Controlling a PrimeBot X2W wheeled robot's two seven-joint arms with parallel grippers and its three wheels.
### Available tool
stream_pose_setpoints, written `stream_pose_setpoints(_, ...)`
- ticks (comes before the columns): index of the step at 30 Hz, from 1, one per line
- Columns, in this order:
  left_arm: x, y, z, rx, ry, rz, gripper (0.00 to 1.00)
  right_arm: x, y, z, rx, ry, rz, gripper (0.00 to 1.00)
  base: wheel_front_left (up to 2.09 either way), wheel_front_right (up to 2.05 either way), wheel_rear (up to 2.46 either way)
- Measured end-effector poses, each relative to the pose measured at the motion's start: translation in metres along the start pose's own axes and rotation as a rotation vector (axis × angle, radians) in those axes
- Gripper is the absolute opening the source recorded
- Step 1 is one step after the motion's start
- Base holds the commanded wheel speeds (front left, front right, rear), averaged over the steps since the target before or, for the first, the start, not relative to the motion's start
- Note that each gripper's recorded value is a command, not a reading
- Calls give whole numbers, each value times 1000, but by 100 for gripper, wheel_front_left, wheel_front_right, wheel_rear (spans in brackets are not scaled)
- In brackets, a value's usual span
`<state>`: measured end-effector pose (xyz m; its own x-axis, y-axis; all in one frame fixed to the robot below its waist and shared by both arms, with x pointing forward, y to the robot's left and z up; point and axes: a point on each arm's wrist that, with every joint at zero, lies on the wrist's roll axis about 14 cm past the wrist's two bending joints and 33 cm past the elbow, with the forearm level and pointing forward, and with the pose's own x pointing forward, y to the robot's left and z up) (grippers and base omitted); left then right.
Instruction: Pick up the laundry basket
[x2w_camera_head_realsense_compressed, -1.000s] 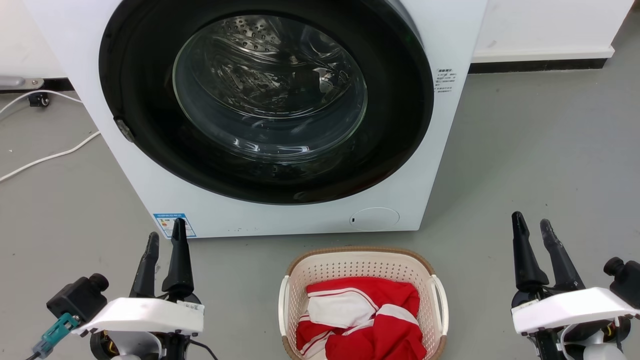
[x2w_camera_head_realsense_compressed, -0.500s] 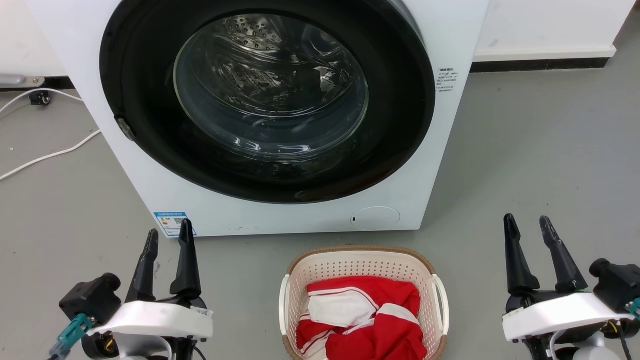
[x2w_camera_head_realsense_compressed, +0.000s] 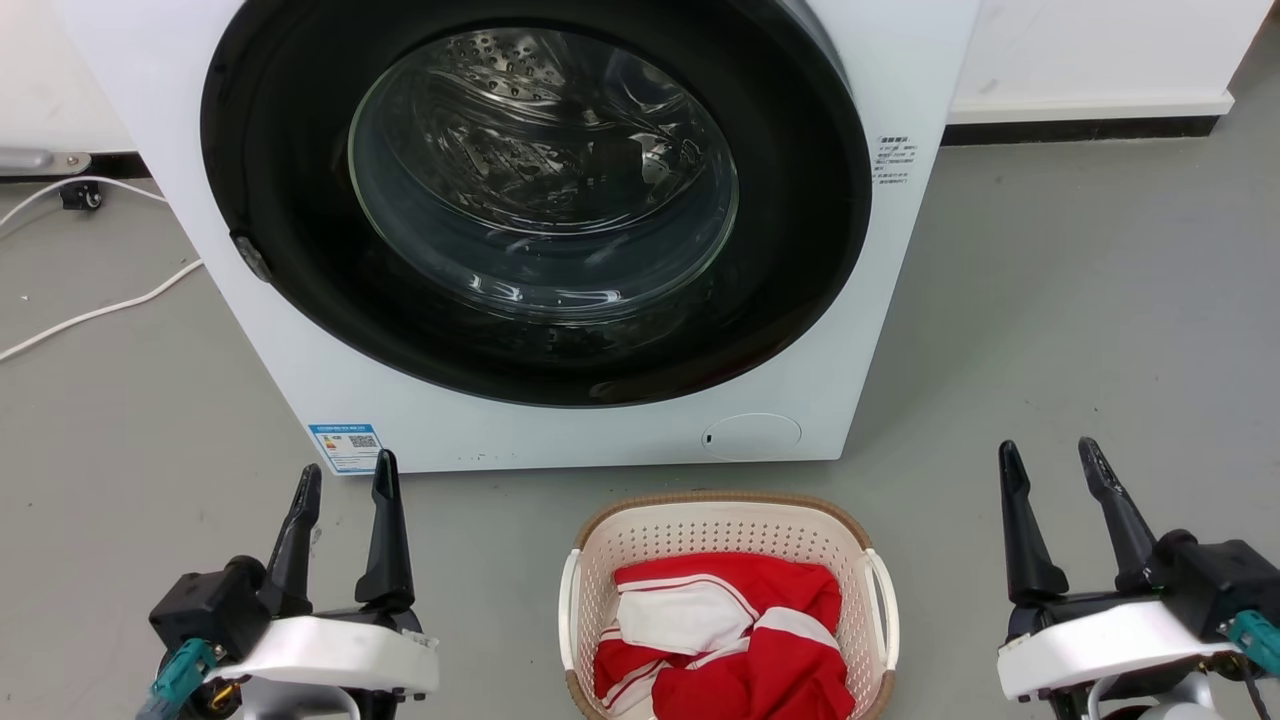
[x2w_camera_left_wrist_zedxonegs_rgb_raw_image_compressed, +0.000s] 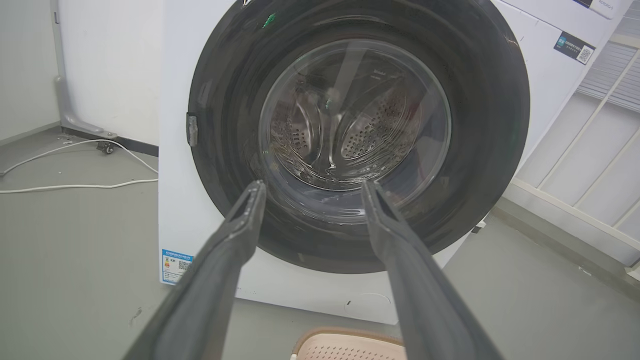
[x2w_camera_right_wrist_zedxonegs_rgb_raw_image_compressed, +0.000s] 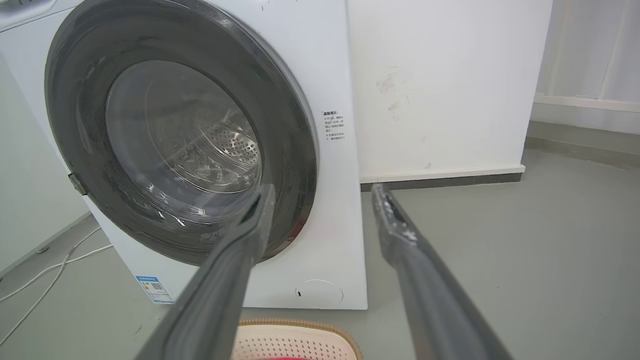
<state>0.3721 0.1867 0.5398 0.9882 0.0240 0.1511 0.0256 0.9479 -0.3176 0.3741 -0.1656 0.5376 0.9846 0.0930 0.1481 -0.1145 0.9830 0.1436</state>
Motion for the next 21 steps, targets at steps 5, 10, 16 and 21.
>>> stream_pose_setpoints(5,-2,-1,1,63,-9,-8,100,0,4,2,-69,-11,20,100,0,0,0)
stream_pose_setpoints(10,-3,-2,1,105,-13,-15,100,0,7,4,-115,-19,33,100,0,0,0)
stream_pose_setpoints(16,-3,-4,2,149,-23,-26,100,1,9,7,-161,-32,46,100,0,0,0)
stream_pose_setpoints(21,-4,-5,2,186,-27,-32,100,1,9,8,-193,-40,50,100,0,0,0)
